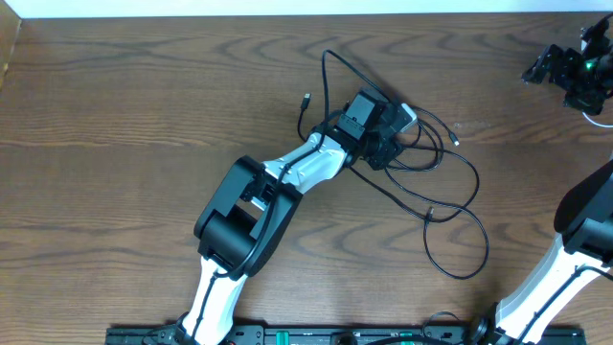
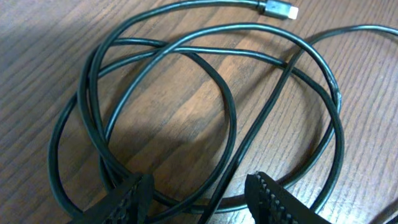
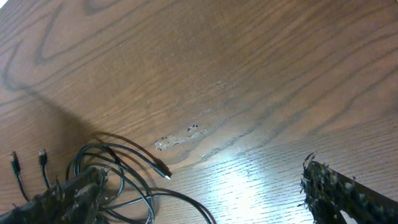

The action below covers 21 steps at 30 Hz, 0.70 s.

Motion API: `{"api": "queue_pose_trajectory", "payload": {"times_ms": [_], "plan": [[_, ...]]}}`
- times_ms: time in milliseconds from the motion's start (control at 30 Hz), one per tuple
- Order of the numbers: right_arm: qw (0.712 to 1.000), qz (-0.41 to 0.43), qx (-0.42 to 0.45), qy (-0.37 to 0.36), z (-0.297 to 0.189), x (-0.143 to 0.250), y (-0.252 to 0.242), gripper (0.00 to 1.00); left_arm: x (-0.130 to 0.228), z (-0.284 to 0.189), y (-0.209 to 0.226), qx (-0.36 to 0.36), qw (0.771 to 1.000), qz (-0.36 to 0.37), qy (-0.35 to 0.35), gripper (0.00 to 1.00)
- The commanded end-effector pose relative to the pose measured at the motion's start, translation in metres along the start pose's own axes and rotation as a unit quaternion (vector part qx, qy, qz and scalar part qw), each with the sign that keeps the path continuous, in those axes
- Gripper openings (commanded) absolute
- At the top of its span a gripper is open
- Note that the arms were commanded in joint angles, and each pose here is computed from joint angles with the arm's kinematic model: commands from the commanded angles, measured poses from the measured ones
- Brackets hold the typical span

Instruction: Untangle cables

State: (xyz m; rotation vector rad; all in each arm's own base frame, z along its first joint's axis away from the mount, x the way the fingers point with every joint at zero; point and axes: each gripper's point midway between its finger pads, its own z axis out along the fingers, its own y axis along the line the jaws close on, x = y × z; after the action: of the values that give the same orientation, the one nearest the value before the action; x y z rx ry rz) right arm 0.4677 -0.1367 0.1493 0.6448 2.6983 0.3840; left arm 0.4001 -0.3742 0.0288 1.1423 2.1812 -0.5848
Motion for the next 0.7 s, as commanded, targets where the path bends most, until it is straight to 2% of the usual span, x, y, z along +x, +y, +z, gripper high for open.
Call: {"api": "queue_pose_trajectory", "payload": {"times_ms": [0, 133, 367, 467, 567, 667], "plan": [[1.0, -0.011, -0.002, 0.002, -0.001, 0.003, 0.004, 0.99, 0.01, 0.012, -0.006, 0.001, 1.0, 0.021, 0.012, 0.52], [1.0, -0.011, -0.001, 0.004, -0.001, 0.003, 0.004, 0.99, 0.015, 0.018, -0.011, 0.006, 0.999, 0.028, 0.019, 0.52], [1.0, -0.011, -0.001, 0.005, -0.001, 0.004, 0.004, 0.99, 0.02, 0.023, -0.014, 0.007, 0.999, 0.029, 0.026, 0.38], [1.0, -0.011, -0.001, 0.008, -0.001, 0.006, 0.005, 0.99, 0.025, 0.026, -0.014, 0.008, 0.999, 0.027, 0.031, 0.27], [1.0, -0.011, -0.001, 0.011, -0.001, 0.007, 0.006, 0.99, 0.024, 0.026, -0.014, 0.008, 0.999, 0.027, 0.03, 0.08], [1.0, -0.013, -0.002, 0.013, 0.0, 0.008, 0.008, 0.99, 0.014, 0.017, -0.014, 0.005, 0.999, 0.028, 0.021, 0.07]]}}
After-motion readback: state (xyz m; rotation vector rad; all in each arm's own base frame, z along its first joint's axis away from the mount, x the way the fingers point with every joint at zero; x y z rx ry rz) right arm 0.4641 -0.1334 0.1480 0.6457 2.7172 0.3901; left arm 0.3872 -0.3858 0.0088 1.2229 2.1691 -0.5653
